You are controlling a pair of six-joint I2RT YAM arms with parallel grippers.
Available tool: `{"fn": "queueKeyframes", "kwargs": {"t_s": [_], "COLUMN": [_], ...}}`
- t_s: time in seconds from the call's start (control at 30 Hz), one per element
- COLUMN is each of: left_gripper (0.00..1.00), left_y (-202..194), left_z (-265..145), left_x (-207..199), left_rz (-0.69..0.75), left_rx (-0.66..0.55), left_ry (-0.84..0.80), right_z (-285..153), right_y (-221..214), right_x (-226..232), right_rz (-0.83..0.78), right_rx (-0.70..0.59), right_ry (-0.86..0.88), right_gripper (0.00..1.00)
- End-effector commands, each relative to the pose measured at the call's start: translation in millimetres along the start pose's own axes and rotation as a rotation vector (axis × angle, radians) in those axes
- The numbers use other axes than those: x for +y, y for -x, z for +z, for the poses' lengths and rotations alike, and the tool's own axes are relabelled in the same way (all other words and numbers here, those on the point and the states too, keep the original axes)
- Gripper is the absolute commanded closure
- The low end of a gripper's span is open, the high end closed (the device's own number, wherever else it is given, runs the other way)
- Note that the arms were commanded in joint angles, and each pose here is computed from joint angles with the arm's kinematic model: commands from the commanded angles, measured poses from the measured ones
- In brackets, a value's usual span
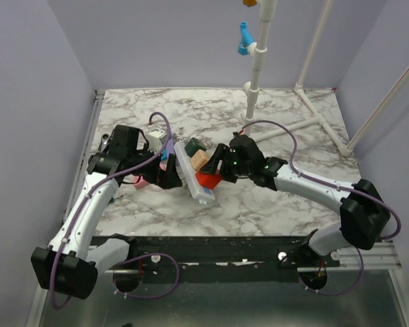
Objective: Pull the plug off the socket
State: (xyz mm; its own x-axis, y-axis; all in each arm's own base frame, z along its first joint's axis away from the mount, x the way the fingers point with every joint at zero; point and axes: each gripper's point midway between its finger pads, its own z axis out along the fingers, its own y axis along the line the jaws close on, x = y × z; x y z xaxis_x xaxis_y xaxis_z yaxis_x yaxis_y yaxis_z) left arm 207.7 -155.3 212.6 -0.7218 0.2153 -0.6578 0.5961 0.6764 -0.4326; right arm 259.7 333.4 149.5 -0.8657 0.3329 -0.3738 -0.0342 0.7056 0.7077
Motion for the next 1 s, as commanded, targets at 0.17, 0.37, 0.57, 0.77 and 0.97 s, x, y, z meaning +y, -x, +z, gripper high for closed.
{"fn": "queueKeyframes", "kwargs": {"t_s": [0.17,0.37,0.57,0.77,0.97], "left_gripper": [0.01,0.02,0.02,0.14,0.38], "left_y": [-25.5,-37.2,-43.6,-43.0,-45.0], "left_z": [41.6,53.7,64.4,68.0,66.3], "left_x": [-9.8,-12.6,-0.5,4.1,5.0], "left_rz": [-0.231,-0.321,-0.362,-0.408,-0.424], "left_rx": [0.150,0.195,0.201,0.212,0.229], "left_ry": [-0.136,-0.208,-0.180,-0.218,-0.249], "right_z": [7.1,13.8,19.5,24.5,38.5], "right_y": [3.4,10.0,6.4,10.7,8.8], "right_x": [70.0,68.7,66.1,79.5,85.4], "right_rz": [-0.024,-0.016,-0.002,0.006,0.026], "right_rx": [-0.111,-0.195,-0.246,-0.290,-0.325], "right_ry": [0.205,0.171,0.123,0.111,0.056], "right_gripper": [0.99,0.99,0.99,0.99,0.99]}}
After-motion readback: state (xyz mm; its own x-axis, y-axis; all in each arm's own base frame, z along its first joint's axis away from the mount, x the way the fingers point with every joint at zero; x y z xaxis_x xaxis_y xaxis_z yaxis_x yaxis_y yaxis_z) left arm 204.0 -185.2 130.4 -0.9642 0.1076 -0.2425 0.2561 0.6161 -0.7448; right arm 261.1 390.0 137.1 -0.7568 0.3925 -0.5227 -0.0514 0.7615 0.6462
